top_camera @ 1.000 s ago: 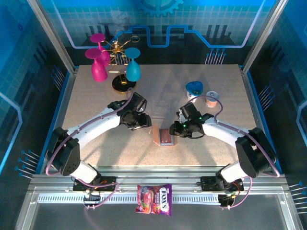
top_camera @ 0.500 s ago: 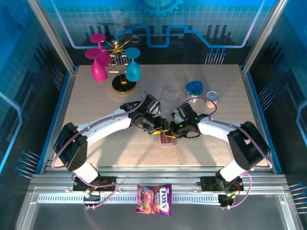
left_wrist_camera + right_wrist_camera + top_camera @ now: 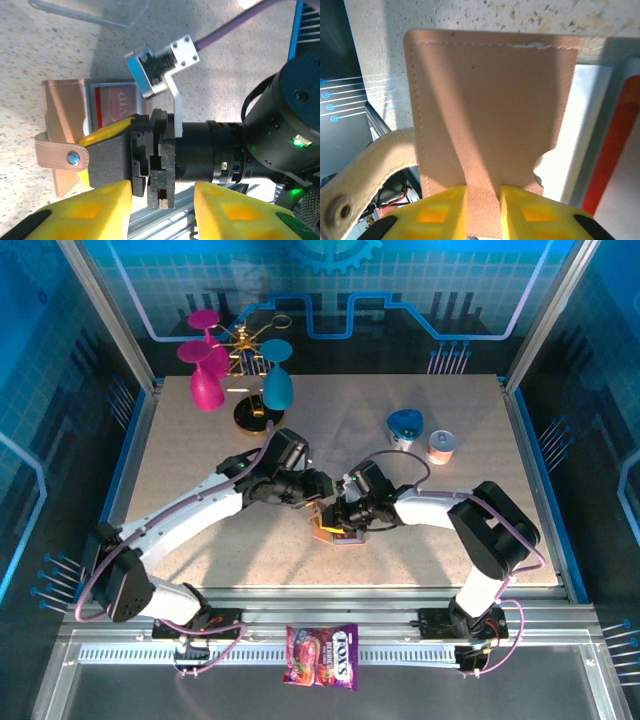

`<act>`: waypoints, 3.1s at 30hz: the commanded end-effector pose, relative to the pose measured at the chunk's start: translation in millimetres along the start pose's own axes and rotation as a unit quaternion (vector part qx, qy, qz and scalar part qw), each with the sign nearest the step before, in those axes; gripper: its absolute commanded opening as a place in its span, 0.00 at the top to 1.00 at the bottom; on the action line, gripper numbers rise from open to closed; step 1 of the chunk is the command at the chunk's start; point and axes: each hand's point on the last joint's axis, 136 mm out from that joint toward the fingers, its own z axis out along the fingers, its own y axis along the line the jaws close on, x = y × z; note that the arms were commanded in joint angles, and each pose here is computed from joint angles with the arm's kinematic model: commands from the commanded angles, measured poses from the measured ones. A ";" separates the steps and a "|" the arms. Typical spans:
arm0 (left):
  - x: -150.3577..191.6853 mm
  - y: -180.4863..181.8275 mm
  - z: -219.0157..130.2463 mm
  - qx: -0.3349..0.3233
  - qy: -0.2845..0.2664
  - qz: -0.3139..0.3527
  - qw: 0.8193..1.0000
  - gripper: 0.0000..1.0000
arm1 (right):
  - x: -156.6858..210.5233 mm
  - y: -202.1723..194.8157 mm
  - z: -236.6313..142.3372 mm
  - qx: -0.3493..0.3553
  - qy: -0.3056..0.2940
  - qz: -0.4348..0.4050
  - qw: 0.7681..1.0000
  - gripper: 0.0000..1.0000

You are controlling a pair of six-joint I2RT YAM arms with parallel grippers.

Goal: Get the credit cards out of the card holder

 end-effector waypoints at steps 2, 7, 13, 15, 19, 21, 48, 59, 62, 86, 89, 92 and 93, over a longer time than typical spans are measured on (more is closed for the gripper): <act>-0.7 17.5 2.7 -0.019 -0.006 -0.025 0.999 0.62 | 1.6 4.7 16.0 0.004 0.012 0.005 1.000 0.75; 1.6 21.3 7.5 -0.013 -0.001 -0.036 0.999 0.65 | 9.1 -0.9 28.6 0.022 0.023 0.017 0.999 0.76; 0.5 31.4 8.6 -0.017 -0.006 -0.054 0.998 0.66 | 6.0 -3.8 35.2 0.053 0.024 0.020 0.998 0.78; -0.5 33.8 8.3 -0.014 -0.009 -0.060 0.998 0.66 | 5.3 0.9 34.7 0.044 0.023 0.018 0.999 0.78; -2.1 36.8 8.7 -0.006 -0.013 -0.069 0.998 0.67 | 0.1 22.1 25.1 0.010 0.010 0.004 1.000 0.79; -2.0 36.5 11.1 -0.004 -0.008 -0.071 0.997 0.68 | -3.5 29.3 17.6 -0.001 0.000 0.000 1.000 0.79; 30.5 -5.2 79.6 -0.020 0.110 -0.017 0.994 0.74 | -16.0 -60.5 -96.2 0.102 -0.102 0.057 0.988 0.79; 45.9 30.2 116.1 -0.120 0.140 0.011 0.983 0.74 | -14.4 -62.3 -104.3 0.095 -0.105 0.060 0.988 0.79; 40.9 39.6 111.2 -0.124 0.127 0.002 0.984 0.74 | -12.7 -58.5 -99.5 0.086 -0.096 0.056 0.990 0.78; 21.1 68.5 111.8 0.041 0.098 -0.071 0.992 0.72 | -11.5 -38.6 -56.4 0.032 -0.042 0.039 0.998 0.78; 22.3 66.7 113.8 0.059 0.102 -0.069 0.991 0.73 | -11.4 -36.4 -52.6 0.024 -0.038 0.037 0.998 0.78; 22.9 66.6 114.1 0.069 0.104 -0.068 0.990 0.78 | -12.0 -36.4 -49.9 0.022 -0.036 0.038 0.998 0.78; 22.4 66.6 114.0 0.072 0.102 -0.069 0.990 0.78 | -12.2 -36.4 -48.9 0.020 -0.036 0.038 0.998 0.78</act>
